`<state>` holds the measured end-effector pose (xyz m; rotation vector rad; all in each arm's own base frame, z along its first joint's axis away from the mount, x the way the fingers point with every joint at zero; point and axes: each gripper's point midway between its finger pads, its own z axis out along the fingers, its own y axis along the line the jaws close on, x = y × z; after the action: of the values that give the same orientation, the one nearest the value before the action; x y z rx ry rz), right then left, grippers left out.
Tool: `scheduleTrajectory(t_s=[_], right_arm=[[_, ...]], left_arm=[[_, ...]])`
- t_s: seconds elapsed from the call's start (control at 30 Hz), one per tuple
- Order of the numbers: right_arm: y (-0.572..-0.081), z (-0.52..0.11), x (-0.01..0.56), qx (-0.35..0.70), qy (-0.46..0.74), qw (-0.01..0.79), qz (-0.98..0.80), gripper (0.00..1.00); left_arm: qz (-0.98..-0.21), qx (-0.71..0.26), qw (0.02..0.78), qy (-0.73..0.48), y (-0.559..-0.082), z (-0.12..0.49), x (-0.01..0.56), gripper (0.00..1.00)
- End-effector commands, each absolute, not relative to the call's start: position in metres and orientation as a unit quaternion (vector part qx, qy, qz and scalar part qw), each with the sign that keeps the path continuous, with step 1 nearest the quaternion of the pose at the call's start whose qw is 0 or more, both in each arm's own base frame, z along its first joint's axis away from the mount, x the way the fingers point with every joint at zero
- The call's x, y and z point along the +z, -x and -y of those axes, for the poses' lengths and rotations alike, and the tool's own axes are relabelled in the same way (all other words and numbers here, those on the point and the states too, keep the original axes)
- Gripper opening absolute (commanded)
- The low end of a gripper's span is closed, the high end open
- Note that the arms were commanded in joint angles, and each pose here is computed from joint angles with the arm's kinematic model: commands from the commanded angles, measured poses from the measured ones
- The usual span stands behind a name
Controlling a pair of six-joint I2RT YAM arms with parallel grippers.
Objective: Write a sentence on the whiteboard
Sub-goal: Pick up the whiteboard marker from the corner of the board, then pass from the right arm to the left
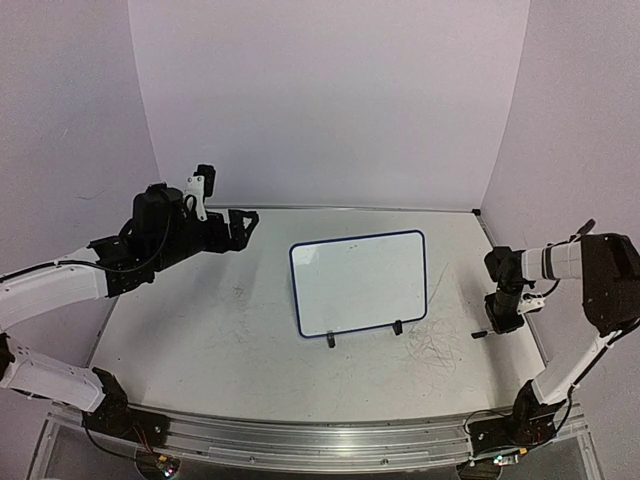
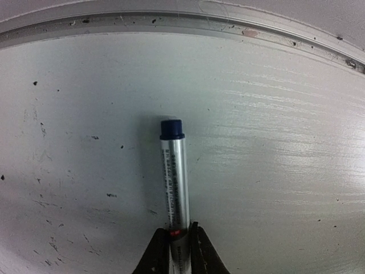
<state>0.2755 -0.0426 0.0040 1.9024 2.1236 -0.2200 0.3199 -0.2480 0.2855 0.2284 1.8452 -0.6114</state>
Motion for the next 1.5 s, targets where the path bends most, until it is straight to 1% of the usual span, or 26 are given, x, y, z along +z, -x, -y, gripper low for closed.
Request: scheduleTrajectory(t_s=[0.0,0.1,0.17,0.3,0.37,0.43,0.53,0.63,0.7,0.8,0.9,1.07,1.13,1.23,1.3,1.4,1.47], right_arm=[[-0.276,0.042,0.012,-0.062,-0.663,0.145,-0.732,0.16],[-0.279,0.042,0.025,-0.047,-0.656,0.163,-0.735,0.14],[-0.282,0.041,0.035,-0.030,-0.644,0.181,-0.743,0.10],[-0.296,0.041,0.072,0.022,-0.602,0.256,-0.756,0.01],[-0.308,0.038,0.094,0.054,-0.559,0.304,-0.769,0.00],[-0.324,0.026,0.124,0.104,-0.480,0.363,-0.791,0.00],[-0.346,-0.016,0.191,0.219,-0.303,0.475,-0.796,0.00],[-0.338,-0.058,0.264,0.315,-0.138,0.573,-0.744,0.00],[-0.326,-0.076,0.297,0.347,-0.069,0.605,-0.714,0.00],[-0.312,-0.097,0.333,0.393,-0.004,0.621,-0.678,0.00],[-0.296,-0.115,0.360,0.443,0.029,0.632,-0.635,0.00],[-0.274,-0.153,0.391,0.508,0.044,0.633,-0.582,0.00],[-0.269,-0.167,0.399,0.532,0.045,0.631,-0.562,0.00],[-0.268,-0.184,0.404,0.559,0.042,0.621,-0.548,0.00],[-0.268,-0.199,0.406,0.574,0.049,0.610,-0.544,0.00],[-0.264,-0.221,0.409,0.597,0.063,0.592,-0.537,0.00],[-0.263,-0.234,0.411,0.608,0.071,0.584,-0.534,0.00]], left_arm=[[-0.756,-0.276,0.586,-0.090,-0.319,0.246,0.325,0.98],[-0.755,-0.284,0.585,-0.086,-0.319,0.247,0.333,0.99],[-0.751,-0.296,0.583,-0.087,-0.319,0.251,0.340,0.99],[-0.740,-0.341,0.570,-0.109,-0.315,0.270,0.358,0.99],[-0.732,-0.374,0.555,-0.132,-0.309,0.285,0.366,0.99],[-0.726,-0.403,0.536,-0.153,-0.304,0.299,0.371,0.99],[-0.714,-0.447,0.509,-0.179,-0.296,0.318,0.380,0.99],[-0.694,-0.497,0.479,-0.205,-0.288,0.341,0.388,0.97],[-0.691,-0.517,0.459,-0.212,-0.285,0.358,0.386,0.95],[-0.681,-0.541,0.438,-0.227,-0.276,0.387,0.383,0.92],[-0.678,-0.551,0.417,-0.252,-0.263,0.425,0.375,0.90],[-0.658,-0.565,0.392,-0.307,-0.232,0.483,0.366,0.88],[-0.646,-0.576,0.380,-0.326,-0.220,0.500,0.361,0.85],[-0.626,-0.601,0.359,-0.343,-0.206,0.516,0.357,0.82],[-0.616,-0.611,0.359,-0.344,-0.205,0.519,0.361,0.80],[-0.606,-0.621,0.358,-0.345,-0.204,0.522,0.365,0.74],[-0.600,-0.627,0.355,-0.347,-0.202,0.523,0.367,0.73]])
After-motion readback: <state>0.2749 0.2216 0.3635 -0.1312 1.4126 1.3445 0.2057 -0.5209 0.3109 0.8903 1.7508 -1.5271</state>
